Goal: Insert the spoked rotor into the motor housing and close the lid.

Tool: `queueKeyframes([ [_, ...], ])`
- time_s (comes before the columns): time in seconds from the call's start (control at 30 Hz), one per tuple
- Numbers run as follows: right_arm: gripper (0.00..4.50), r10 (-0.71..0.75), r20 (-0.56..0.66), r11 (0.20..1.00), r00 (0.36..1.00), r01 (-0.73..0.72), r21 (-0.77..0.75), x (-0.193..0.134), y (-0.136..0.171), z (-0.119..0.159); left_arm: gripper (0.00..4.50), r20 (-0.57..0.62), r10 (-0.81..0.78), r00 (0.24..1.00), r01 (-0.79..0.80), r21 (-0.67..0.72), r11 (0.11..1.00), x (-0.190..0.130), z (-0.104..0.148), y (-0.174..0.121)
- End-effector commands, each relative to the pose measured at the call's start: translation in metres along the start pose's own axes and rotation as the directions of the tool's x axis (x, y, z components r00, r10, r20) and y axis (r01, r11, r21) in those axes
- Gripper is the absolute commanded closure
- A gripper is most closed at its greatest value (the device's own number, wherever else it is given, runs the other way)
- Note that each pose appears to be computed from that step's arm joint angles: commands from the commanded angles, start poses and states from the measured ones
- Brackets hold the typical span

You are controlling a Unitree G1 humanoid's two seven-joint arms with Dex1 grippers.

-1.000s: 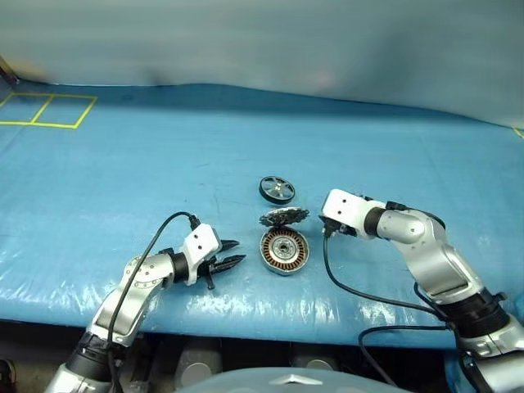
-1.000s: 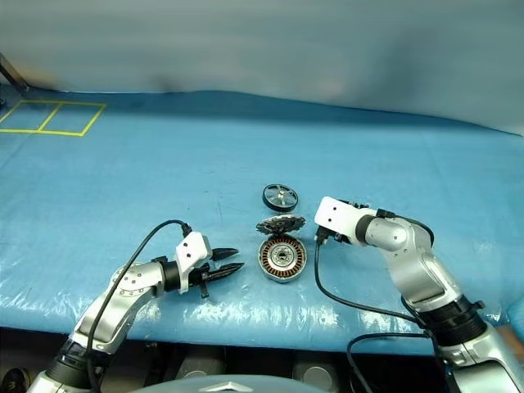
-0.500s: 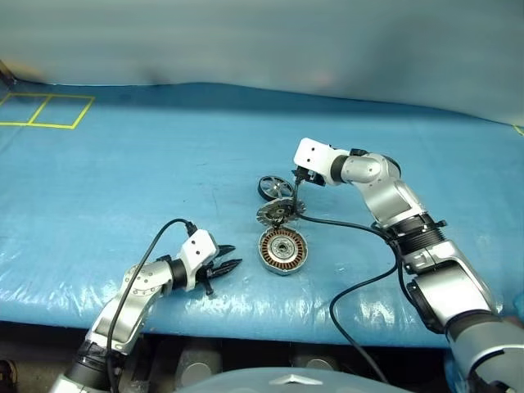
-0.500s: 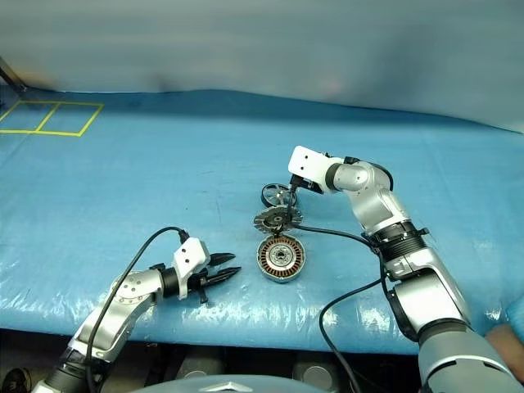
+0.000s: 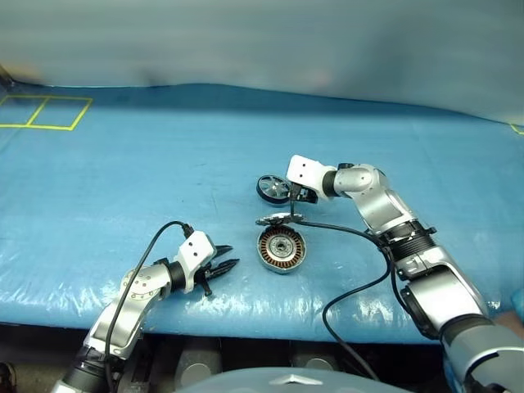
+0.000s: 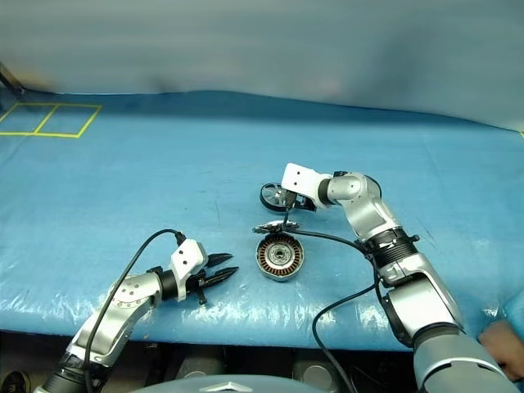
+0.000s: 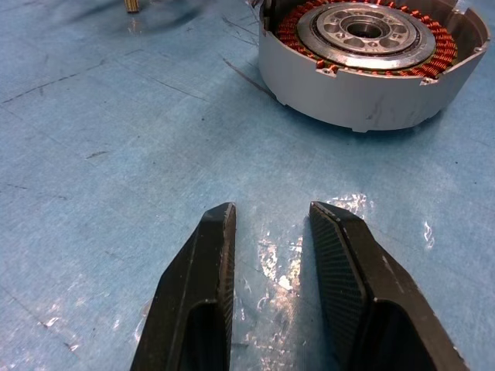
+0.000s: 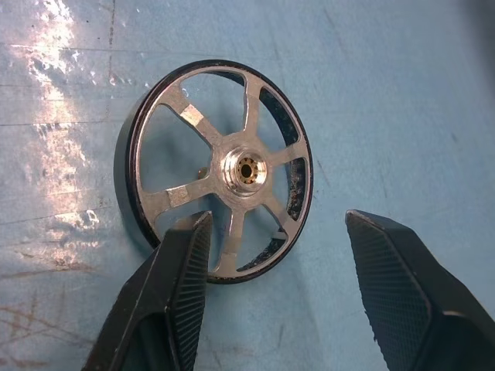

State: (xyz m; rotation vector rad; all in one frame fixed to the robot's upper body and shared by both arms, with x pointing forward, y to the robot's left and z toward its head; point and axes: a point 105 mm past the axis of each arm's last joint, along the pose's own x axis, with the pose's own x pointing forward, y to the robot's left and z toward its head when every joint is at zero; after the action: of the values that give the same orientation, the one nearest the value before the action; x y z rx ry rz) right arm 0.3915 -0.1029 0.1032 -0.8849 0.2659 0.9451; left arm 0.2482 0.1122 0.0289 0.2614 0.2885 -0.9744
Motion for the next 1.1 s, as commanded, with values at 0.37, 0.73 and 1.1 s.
queueKeyframes([
  [0.37, 1.97, 0.036, -0.023, 0.999, 0.999, -0.035, 0.022, 0.000, 0.008, -0.006, 2.90, 0.027, -0.001, 1.000, 0.000, 0.033, 0.999, 0.000, 0.008, -0.001],
  [0.73, 4.49, 0.071, -0.027, 0.997, 0.997, -0.070, 0.035, 0.002, 0.018, -0.008, 2.90, 0.029, 0.008, 1.000, -0.009, 0.029, 1.000, 0.001, 0.007, 0.001],
  [1.1, 4.49, -0.218, -0.001, 0.976, 0.976, 0.218, 0.005, -0.031, -0.020, 0.002, 2.90, 0.029, 0.012, 1.000, -0.013, 0.020, 1.000, 0.000, 0.004, 0.000],
])
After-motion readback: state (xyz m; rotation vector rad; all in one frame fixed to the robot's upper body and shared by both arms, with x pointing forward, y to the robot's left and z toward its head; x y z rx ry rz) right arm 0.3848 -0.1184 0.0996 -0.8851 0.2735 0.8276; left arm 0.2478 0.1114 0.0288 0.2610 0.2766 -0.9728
